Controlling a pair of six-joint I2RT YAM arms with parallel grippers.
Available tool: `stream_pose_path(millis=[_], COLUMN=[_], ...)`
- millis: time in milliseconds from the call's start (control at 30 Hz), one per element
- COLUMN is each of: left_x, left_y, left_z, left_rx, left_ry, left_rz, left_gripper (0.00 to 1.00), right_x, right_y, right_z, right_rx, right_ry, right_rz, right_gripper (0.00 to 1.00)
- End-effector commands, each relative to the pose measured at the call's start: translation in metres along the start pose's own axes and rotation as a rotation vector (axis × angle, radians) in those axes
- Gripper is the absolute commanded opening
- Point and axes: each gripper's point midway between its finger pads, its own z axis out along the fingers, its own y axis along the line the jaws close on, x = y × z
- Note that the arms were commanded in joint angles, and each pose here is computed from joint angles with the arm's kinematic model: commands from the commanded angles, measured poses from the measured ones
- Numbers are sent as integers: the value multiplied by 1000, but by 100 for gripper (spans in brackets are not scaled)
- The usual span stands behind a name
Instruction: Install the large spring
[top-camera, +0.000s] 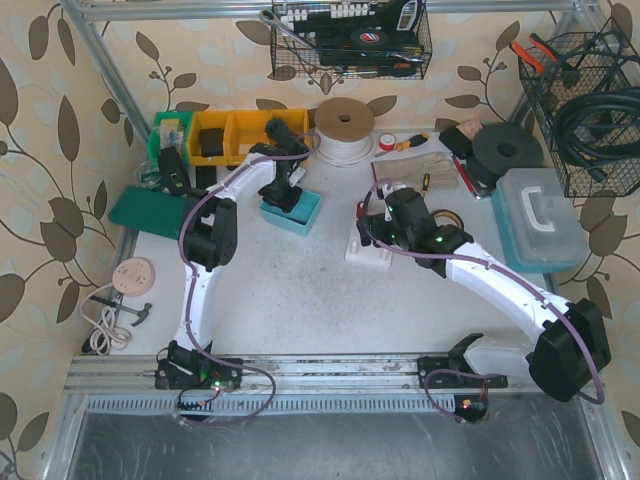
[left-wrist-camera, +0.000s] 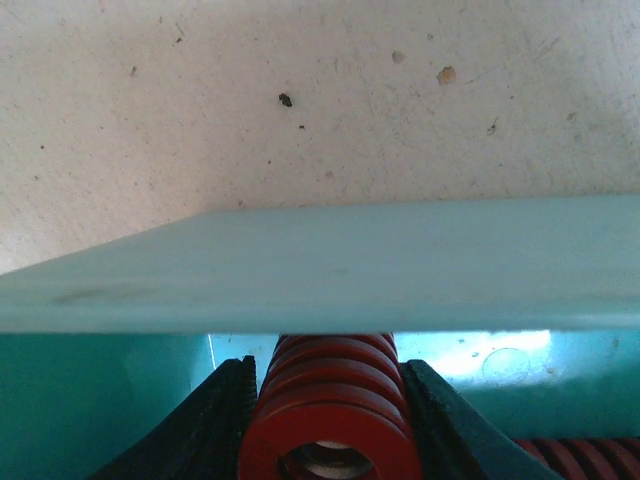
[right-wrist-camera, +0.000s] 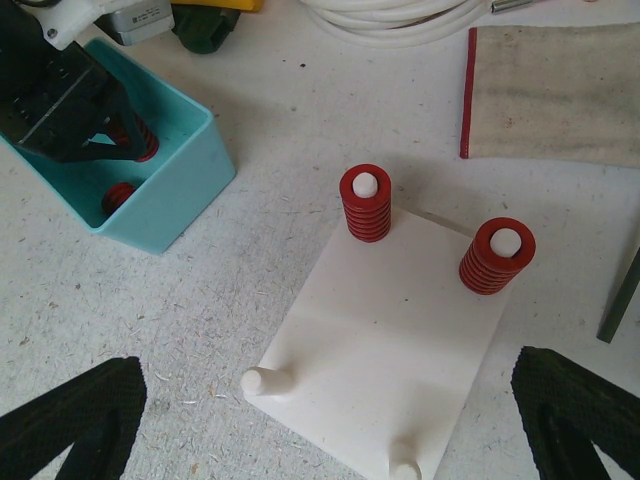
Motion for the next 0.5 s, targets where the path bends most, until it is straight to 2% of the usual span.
stream_pose_path(millis=[0,267,467], left_x=[-14,-31,-29], left_y=[8,11,11], left_z=[-29,-46,-43], left_rx=[-13,-21,-26], left_ry=[-83,-171,-157], left_rz=[-7,-17,-18], left_gripper=[42,48,46], right_x=[-15,-15,-16], right_y=[4,5,4], right_z=[-9,-10,-10], right_rx=[-7,-12,-10], right_ry=[-43,-45,-47], right_rz=[-4,-4,-5], right_gripper=[98,98,98])
